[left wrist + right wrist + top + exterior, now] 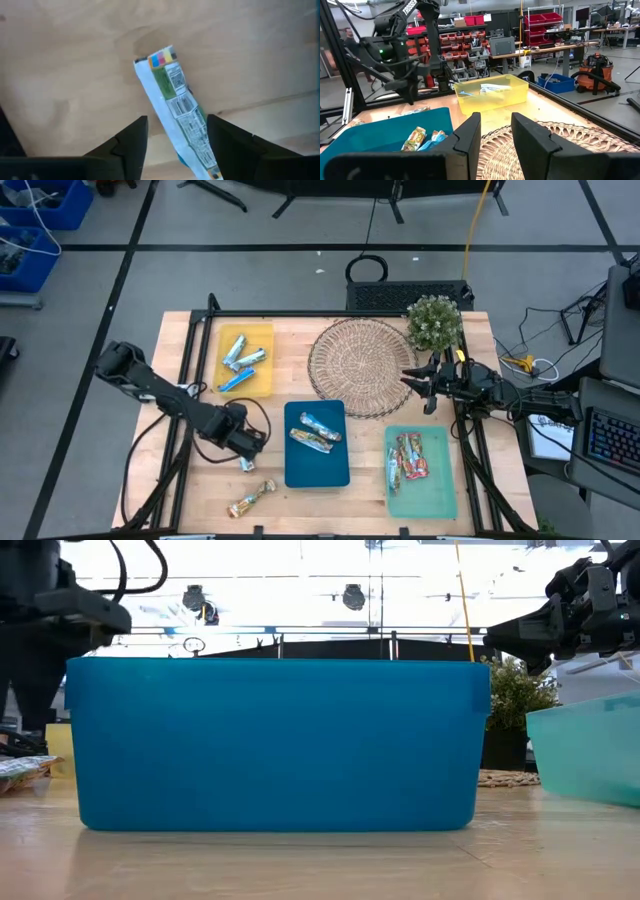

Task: Pick and place Granola Bars by type
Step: Put the yellow granola bar into the blue bin

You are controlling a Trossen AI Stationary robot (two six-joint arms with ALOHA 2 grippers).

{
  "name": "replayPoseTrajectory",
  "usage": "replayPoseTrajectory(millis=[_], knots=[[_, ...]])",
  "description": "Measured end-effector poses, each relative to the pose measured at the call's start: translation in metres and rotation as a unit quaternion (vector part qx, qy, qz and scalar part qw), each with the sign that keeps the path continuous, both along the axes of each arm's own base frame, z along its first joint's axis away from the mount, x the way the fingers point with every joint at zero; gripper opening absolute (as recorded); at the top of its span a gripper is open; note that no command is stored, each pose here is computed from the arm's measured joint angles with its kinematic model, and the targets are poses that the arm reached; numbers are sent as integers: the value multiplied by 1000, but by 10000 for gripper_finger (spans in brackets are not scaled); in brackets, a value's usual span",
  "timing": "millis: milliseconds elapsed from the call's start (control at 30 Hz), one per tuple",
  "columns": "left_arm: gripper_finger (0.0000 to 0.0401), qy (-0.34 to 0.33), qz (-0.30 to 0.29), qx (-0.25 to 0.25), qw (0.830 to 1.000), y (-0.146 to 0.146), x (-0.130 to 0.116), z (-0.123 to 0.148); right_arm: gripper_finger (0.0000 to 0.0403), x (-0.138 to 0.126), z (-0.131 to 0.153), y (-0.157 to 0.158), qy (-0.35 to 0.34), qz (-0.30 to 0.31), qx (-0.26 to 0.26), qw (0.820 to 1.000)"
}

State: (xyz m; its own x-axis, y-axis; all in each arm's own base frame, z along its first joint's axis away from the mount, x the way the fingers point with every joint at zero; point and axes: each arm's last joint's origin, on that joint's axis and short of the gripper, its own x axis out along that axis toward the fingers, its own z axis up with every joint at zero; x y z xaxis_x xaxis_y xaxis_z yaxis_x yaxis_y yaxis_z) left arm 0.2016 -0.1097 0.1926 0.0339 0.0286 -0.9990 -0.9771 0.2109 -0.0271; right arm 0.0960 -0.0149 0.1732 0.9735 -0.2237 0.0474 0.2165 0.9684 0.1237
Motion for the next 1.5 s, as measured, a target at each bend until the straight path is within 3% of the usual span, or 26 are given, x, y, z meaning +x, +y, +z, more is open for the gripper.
replayPoseTrajectory(millis=[167,633,967,1133,1500], knots=[[194,10,-7,-19,1000,-5,7,-10,100,0,0,0,0,0,0,1000],[198,65,9,-2,998,-10,14,-36,100,0,0,0,0,0,0,1000],[193,57,10,-8,998,-12,17,-40,100,0,0,0,0,0,0,1000],[153,58,-2,-7,998,-12,17,-40,100,0,0,0,0,0,0,1000],[17,49,-33,11,998,-11,17,-40,100,0,0,0,0,0,0,1000]])
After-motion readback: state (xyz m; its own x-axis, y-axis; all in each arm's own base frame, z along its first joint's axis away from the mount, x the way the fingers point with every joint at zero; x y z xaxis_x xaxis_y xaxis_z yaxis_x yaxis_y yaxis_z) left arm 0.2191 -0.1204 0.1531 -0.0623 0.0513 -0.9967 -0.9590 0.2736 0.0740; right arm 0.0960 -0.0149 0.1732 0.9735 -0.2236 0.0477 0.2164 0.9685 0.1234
